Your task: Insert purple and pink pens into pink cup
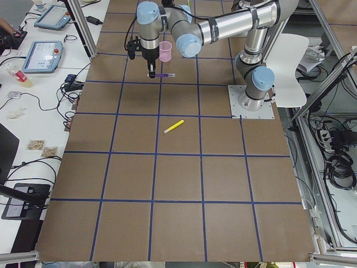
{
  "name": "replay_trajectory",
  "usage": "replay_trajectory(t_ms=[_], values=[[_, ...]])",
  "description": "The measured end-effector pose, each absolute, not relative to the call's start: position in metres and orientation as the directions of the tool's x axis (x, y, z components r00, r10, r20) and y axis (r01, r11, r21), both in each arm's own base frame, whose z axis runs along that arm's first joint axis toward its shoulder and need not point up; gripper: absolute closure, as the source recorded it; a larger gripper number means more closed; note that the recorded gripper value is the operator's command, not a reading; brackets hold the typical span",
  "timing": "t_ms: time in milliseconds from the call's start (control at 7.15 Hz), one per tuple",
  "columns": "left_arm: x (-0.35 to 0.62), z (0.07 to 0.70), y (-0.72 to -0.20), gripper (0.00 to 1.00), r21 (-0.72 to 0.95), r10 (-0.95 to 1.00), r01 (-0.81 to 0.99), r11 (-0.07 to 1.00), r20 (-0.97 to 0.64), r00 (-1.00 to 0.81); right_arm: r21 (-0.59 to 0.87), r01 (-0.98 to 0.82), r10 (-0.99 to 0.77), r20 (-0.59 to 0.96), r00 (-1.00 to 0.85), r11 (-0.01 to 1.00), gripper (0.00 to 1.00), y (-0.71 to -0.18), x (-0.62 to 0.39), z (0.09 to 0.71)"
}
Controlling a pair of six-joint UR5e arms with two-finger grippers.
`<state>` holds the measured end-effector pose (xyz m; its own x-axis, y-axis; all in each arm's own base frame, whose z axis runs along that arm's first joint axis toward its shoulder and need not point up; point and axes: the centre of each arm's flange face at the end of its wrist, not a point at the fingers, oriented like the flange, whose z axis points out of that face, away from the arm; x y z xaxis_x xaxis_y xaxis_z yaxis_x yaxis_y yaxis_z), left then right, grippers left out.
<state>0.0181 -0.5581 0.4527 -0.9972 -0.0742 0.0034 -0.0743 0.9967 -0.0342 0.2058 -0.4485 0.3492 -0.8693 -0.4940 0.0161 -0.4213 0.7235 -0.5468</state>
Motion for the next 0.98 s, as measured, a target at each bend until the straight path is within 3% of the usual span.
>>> replay_trajectory(t_ms=[419,978], values=[[-0.060,0.472,-0.541,1.00,-0.041,-0.033,-0.033,0.999,0.008,-0.999,-0.709,-0.348,-0.500,-0.007,-0.866,0.614,1.00,-0.419,0.271,0.356],[-0.069,0.471,-0.537,1.00,-0.042,-0.036,-0.036,0.998,0.004,-0.999,-0.786,-0.258,-0.468,-0.044,-0.883,0.561,1.00,-0.455,0.316,0.336]])
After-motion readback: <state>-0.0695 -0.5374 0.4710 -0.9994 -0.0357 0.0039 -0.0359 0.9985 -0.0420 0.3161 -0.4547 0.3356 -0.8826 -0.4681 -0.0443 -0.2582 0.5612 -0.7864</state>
